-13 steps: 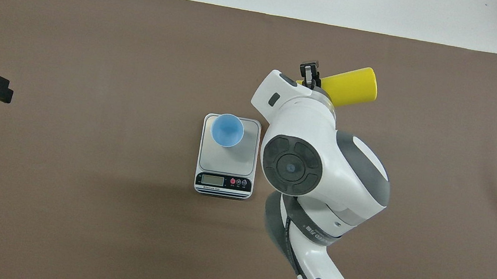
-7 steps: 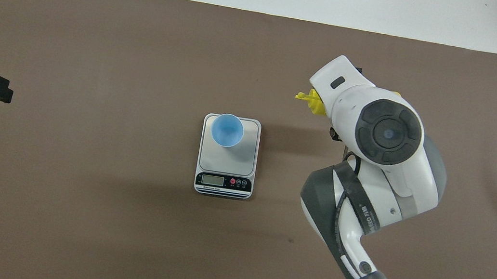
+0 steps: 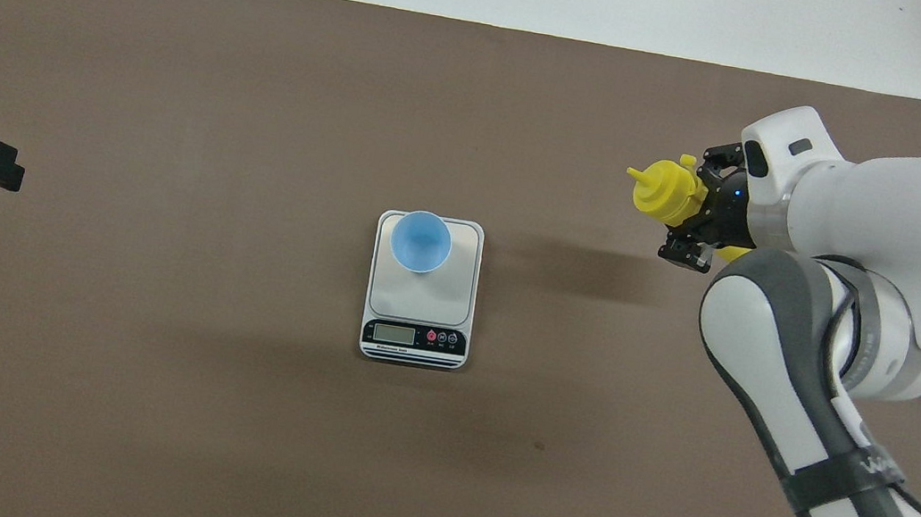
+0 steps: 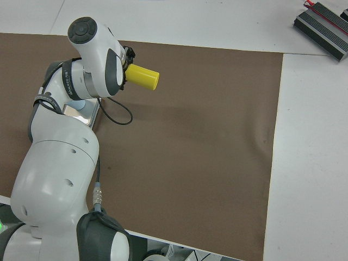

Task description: Pour seasoning into cup on scale with both arms

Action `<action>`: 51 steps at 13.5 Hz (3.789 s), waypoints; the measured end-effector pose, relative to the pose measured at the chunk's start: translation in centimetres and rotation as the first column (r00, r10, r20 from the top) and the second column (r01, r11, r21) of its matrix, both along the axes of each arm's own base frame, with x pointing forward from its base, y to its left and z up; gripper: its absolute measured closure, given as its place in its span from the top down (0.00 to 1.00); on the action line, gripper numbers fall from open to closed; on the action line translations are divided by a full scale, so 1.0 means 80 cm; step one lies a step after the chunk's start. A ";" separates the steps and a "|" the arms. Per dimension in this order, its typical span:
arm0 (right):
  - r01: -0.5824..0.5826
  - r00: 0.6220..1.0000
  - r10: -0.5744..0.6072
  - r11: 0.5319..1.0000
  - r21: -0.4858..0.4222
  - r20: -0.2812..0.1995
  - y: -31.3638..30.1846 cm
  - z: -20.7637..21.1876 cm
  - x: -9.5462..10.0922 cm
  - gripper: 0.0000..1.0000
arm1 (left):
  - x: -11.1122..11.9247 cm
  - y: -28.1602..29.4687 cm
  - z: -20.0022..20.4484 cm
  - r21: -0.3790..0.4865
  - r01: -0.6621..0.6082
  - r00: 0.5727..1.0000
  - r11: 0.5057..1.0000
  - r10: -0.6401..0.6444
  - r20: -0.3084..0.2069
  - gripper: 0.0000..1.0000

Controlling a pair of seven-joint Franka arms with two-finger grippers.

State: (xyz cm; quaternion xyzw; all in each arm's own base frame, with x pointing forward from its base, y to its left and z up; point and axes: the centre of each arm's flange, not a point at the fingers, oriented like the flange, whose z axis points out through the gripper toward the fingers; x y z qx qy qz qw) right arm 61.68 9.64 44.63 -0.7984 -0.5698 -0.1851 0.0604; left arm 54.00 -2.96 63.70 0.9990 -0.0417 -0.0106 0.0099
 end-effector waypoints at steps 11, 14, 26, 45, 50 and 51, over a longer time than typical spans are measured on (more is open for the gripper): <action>0.117 0.984 -0.167 0.863 0.491 0.059 -0.125 -0.084 -0.037 0.40 | 0.000 0.000 0.000 0.000 0.000 1.000 1.000 0.000 0.000 1.00; 0.064 0.981 -0.151 0.845 0.531 0.121 -0.144 -0.117 -0.039 0.40 | 0.000 0.000 0.000 0.000 0.000 1.000 1.000 0.000 0.000 1.00; -0.059 0.972 -0.094 0.793 0.607 0.218 -0.185 -0.198 -0.050 0.40 | 0.000 0.000 0.000 0.000 0.000 1.000 1.000 0.000 0.000 1.00; -0.036 0.980 -0.088 0.803 0.595 0.178 -0.261 -0.203 -0.100 1.00 | 0.000 0.000 0.000 0.000 0.000 1.000 1.000 0.000 0.000 1.00; -0.101 0.989 0.042 0.896 0.433 0.143 -0.317 -0.186 -0.121 1.00 | 0.000 0.000 0.000 0.000 0.000 1.000 1.000 0.000 0.000 1.00; -0.108 0.989 0.059 0.918 0.382 0.139 -0.329 -0.176 -0.123 1.00 | 0.000 0.000 0.000 0.000 0.000 1.000 1.000 0.000 0.000 1.00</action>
